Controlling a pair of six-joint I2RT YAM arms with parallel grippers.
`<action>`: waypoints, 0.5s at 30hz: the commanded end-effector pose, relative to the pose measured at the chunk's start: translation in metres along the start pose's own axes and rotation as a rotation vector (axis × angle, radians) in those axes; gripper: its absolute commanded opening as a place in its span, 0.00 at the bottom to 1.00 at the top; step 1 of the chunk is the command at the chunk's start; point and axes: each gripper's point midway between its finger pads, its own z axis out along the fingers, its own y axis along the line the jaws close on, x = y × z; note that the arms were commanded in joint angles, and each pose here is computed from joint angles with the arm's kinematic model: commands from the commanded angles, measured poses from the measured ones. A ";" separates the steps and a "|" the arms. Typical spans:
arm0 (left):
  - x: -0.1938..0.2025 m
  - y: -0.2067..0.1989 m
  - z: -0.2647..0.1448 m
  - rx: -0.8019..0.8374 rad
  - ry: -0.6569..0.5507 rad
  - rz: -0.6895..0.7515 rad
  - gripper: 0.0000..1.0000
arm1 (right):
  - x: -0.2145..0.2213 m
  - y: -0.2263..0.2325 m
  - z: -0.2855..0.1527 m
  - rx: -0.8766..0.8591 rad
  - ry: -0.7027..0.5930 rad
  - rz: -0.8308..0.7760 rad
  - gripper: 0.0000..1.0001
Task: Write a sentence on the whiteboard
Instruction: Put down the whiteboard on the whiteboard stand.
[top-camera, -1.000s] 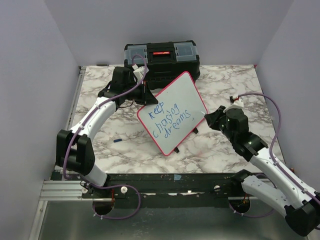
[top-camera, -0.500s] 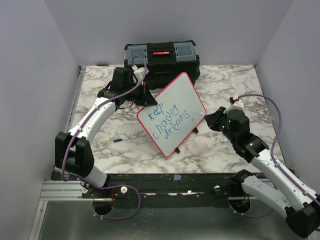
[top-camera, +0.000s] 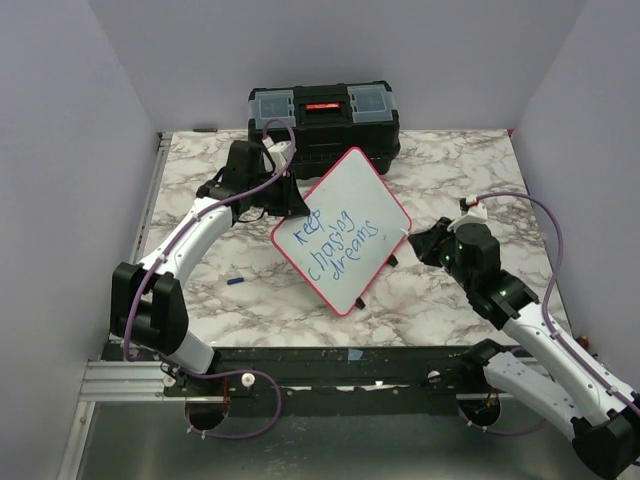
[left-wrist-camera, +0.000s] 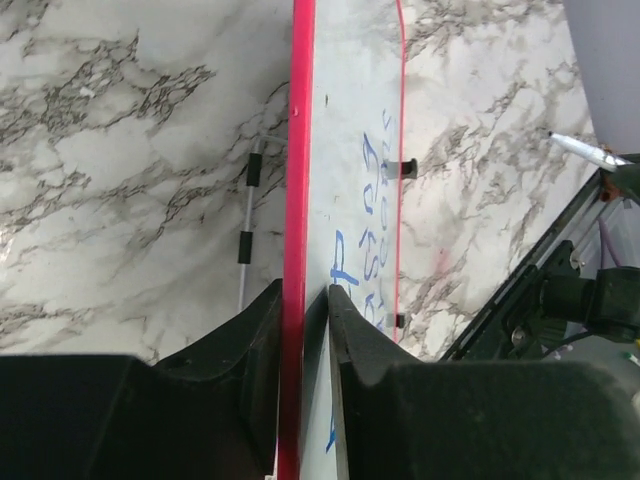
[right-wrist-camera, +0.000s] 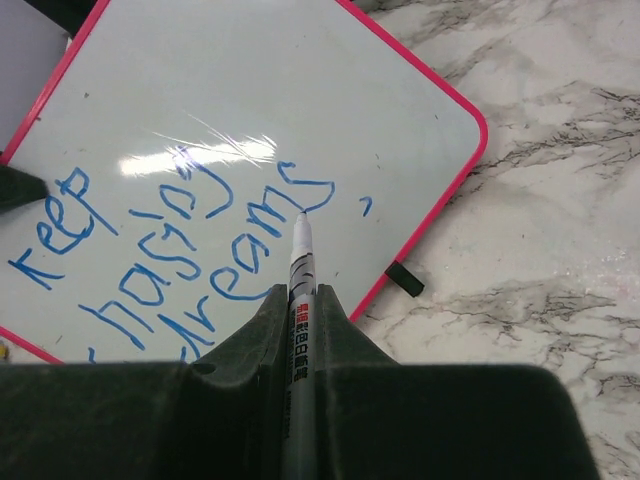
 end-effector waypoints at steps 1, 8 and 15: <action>0.012 0.009 0.005 -0.042 0.016 0.003 0.26 | 0.004 0.000 -0.002 -0.017 0.003 0.007 0.01; 0.013 0.011 0.005 -0.053 0.013 0.003 0.30 | 0.004 0.002 -0.001 -0.017 0.006 0.002 0.01; 0.016 0.011 0.003 -0.051 -0.001 0.008 0.40 | 0.004 -0.001 -0.001 -0.007 0.007 -0.001 0.01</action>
